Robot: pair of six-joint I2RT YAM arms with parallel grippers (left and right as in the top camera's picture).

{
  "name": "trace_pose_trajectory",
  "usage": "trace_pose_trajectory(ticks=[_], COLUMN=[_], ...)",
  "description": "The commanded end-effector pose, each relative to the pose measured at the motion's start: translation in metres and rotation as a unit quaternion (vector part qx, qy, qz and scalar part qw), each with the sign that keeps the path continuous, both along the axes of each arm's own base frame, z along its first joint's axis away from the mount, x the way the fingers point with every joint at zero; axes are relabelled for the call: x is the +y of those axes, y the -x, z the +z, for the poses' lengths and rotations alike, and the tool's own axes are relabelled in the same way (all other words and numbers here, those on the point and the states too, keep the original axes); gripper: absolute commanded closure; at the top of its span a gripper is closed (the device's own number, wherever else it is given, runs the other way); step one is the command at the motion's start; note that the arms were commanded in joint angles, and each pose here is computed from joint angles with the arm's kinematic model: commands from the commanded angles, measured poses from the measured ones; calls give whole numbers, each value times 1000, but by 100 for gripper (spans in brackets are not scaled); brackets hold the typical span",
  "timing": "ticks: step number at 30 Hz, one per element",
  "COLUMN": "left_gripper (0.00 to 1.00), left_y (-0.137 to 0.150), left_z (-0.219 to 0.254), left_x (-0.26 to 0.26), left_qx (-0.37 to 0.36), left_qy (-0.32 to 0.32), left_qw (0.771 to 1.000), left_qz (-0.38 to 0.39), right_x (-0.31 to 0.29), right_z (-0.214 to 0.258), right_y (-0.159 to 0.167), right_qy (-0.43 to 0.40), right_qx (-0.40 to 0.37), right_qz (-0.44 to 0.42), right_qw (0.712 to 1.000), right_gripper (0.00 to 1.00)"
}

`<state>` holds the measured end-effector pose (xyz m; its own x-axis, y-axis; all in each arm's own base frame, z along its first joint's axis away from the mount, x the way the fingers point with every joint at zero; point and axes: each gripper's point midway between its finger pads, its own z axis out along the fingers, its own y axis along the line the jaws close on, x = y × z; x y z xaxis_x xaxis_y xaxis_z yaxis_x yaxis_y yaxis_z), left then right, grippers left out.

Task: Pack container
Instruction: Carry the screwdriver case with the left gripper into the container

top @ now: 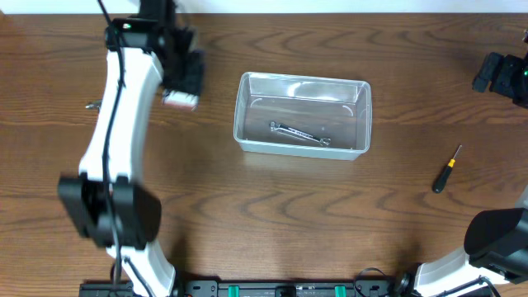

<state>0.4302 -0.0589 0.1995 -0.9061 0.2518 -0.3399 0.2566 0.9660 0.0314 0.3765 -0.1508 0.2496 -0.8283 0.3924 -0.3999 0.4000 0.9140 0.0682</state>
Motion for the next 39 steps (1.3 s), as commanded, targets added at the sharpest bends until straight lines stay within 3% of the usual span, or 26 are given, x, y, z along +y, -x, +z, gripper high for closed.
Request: trace_pose_trajectory(ticks=[1, 5, 9, 23, 32, 33, 35, 39], left_gripper=[94, 94, 94, 94, 93, 83, 51, 37], left_y=[18, 29, 34, 13, 13, 13, 11, 12], left_z=[48, 61, 46, -119, -166, -165, -165, -165], left_x=[-72, -151, -204, -231, -225, -225, -226, -226], left_qx=[-78, -144, -163, -23, 21, 20, 17, 18], left_qy=[-27, -57, -60, -89, -92, -92, -92, -91], left_qw=[978, 918, 885, 865, 866, 866, 866, 867], left_qz=[-192, -365, -433, -493, -491, -491, -491, -490], right_x=[2, 2, 2, 3, 4, 4, 4, 4], right_z=[0, -1, -1, -2, -2, -2, -2, -2], right_y=[0, 0, 0, 2, 4, 4, 4, 4], right_qy=[-1, 1, 1, -1, -2, -2, -2, -2], right_qx=[1, 1, 1, 5, 10, 10, 10, 10], right_qz=[9, 13, 13, 13, 16, 16, 16, 16], right_qw=[1000, 1000, 1000, 1000, 1000, 1000, 1000, 1000], right_gripper=[1, 1, 1, 1, 1, 1, 1, 1])
